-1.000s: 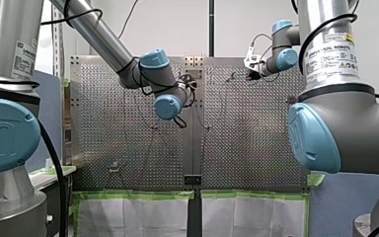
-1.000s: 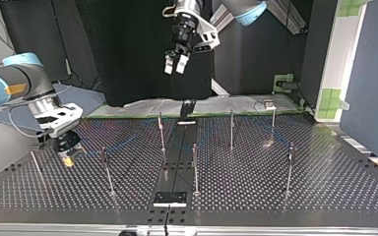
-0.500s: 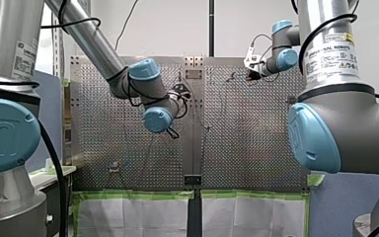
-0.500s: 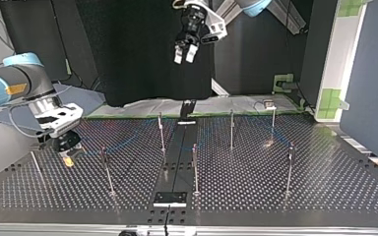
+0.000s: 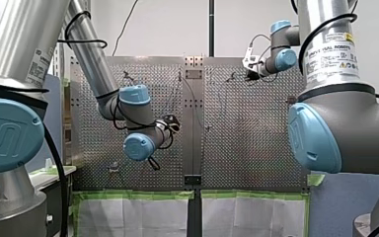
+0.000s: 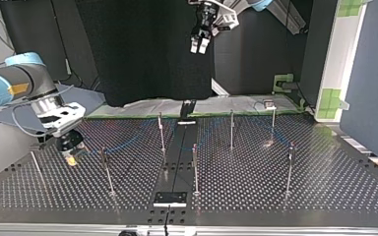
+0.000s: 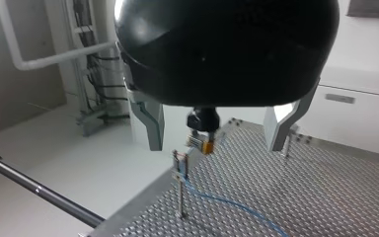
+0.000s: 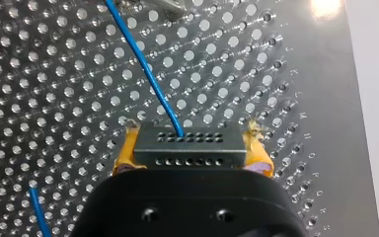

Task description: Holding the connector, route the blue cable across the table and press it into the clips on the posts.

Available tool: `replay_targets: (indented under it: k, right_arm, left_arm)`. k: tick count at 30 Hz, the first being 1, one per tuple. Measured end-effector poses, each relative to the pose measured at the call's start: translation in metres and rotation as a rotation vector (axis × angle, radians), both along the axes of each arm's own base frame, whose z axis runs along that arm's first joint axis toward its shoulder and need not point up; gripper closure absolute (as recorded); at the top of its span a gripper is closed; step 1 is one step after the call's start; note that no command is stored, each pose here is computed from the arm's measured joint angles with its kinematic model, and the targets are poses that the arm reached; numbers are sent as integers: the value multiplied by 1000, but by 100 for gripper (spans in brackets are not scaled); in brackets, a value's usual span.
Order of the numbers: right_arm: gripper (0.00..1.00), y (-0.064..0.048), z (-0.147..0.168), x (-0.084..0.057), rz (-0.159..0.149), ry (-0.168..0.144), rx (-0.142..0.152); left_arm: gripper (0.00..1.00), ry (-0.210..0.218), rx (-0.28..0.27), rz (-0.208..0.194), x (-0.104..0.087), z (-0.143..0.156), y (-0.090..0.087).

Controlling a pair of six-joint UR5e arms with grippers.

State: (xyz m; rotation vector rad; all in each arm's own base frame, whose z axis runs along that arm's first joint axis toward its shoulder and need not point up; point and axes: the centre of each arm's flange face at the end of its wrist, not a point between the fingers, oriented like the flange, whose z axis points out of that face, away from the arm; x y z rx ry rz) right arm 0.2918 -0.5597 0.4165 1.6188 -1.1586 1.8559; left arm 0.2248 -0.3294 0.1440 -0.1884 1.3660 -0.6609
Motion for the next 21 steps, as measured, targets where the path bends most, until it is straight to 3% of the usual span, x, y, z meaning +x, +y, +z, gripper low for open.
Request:
replay_targets:
  k: [7, 21]
  right_arm:
    - [100, 2, -1, 3, 5, 3, 1]
    - [100, 2, -1, 3, 6, 3, 1]
  left_arm:
    - [0, 31, 29, 19, -10, -25, 20]
    - [0, 33, 31, 23, -12, -27, 23]
